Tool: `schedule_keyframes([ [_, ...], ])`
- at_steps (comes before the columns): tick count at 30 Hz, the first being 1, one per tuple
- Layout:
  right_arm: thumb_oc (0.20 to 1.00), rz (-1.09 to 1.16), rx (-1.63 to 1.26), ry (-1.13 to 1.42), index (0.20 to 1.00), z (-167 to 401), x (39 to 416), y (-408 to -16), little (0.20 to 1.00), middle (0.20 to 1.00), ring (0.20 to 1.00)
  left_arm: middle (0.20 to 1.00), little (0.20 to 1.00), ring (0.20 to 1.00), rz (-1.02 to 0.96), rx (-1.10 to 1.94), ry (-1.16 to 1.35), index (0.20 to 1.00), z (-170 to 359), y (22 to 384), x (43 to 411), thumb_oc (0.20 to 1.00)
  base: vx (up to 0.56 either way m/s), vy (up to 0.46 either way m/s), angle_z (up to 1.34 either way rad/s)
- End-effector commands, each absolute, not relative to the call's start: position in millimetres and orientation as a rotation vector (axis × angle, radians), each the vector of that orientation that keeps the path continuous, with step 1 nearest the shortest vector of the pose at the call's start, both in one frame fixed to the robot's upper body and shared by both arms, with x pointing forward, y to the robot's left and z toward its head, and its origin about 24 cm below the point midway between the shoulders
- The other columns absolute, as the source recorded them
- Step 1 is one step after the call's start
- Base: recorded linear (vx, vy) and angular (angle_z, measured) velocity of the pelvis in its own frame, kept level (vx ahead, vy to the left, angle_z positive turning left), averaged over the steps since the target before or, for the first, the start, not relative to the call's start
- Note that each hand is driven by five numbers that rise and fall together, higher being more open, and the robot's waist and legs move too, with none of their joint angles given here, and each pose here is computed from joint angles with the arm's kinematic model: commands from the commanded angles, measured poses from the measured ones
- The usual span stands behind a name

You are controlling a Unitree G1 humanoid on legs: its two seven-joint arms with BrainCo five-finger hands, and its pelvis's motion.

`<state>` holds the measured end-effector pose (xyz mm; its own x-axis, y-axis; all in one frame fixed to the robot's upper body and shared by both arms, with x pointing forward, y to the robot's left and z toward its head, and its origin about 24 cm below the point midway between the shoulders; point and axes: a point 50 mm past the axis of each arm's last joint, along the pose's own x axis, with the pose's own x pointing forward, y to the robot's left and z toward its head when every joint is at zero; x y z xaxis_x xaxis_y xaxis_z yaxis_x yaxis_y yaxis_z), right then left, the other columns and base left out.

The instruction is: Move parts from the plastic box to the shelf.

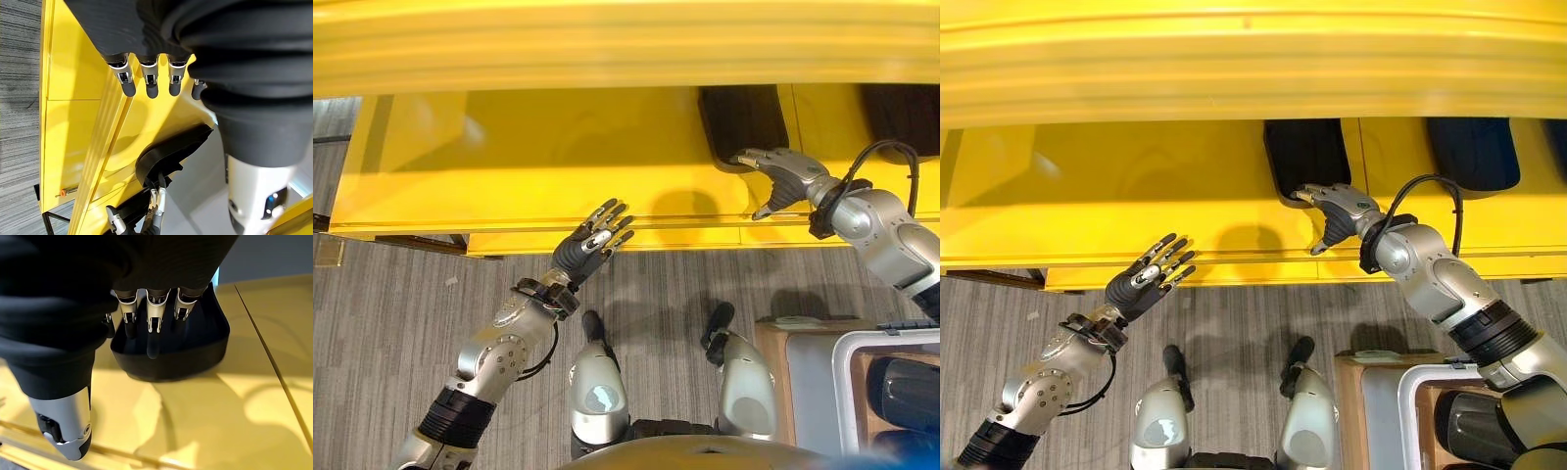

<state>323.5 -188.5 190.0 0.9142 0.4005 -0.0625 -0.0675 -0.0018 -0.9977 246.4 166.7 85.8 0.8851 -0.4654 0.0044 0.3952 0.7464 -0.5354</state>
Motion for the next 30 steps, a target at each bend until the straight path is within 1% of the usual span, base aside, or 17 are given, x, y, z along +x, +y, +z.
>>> schedule_keyframes([
  [1, 1.000, 0.343, -1.590, -0.405, 1.000, 209.4, 320.2, -175.2, 1.000, 1.000, 1.000, 1.000, 1.000, 1.000, -0.546, -0.596, 0.104, 1.000, 88.7, 155.5, 236.8, 1.000, 0.00, 0.000, 0.00],
  [6, 1.000, 0.385, -1.609, -0.365, 1.000, 200.8, 321.5, -171.8, 1.000, 1.000, 1.000, 1.000, 1.000, 1.000, -0.549, -0.596, 0.105, 1.000, 90.3, 153.5, 236.9, 1.000, 0.00, 0.000, 0.00],
  [9, 1.000, 0.465, -1.463, -0.278, 1.000, 196.1, 327.4, -165.5, 1.000, 1.000, 1.000, 1.000, 1.000, 1.000, -0.555, -0.595, 0.111, 1.000, 90.5, 152.3, 238.2, 1.000, 0.00, 0.000, 0.00],
  [14, 1.000, 0.509, -1.283, -0.186, 1.000, 190.1, 334.8, -153.9, 1.000, 1.000, 1.000, 1.000, 1.000, 1.000, -0.577, -0.590, 0.122, 1.000, 90.5, 147.8, 238.3, 1.000, 0.00, -0.006, 0.05],
  [18, 1.000, 0.498, -1.235, -0.177, 1.000, 188.3, 338.7, -146.1, 1.000, 1.000, 1.000, 1.000, 1.000, 1.000, -0.583, -0.593, 0.128, 1.000, 89.8, 142.5, 238.9, 1.000, 0.00, 0.000, 0.02],
  [25, 1.000, 0.481, -1.236, -0.175, 1.000, 188.9, 345.1, -137.9, 1.000, 1.000, 1.000, 1.000, 1.000, 1.000, -0.583, -0.600, 0.133, 1.000, 89.2, 138.3, 241.3, 1.000, 0.00, 0.000, 0.00],
  [30, 1.000, 0.424, -1.222, -0.193, 1.000, 192.0, 350.4, -135.5, 1.000, 1.000, 1.000, 1.000, 1.000, 1.000, -0.588, -0.600, 0.135, 1.000, 89.5, 135.8, 241.9, 1.000, 0.00, 0.000, 0.00],
])
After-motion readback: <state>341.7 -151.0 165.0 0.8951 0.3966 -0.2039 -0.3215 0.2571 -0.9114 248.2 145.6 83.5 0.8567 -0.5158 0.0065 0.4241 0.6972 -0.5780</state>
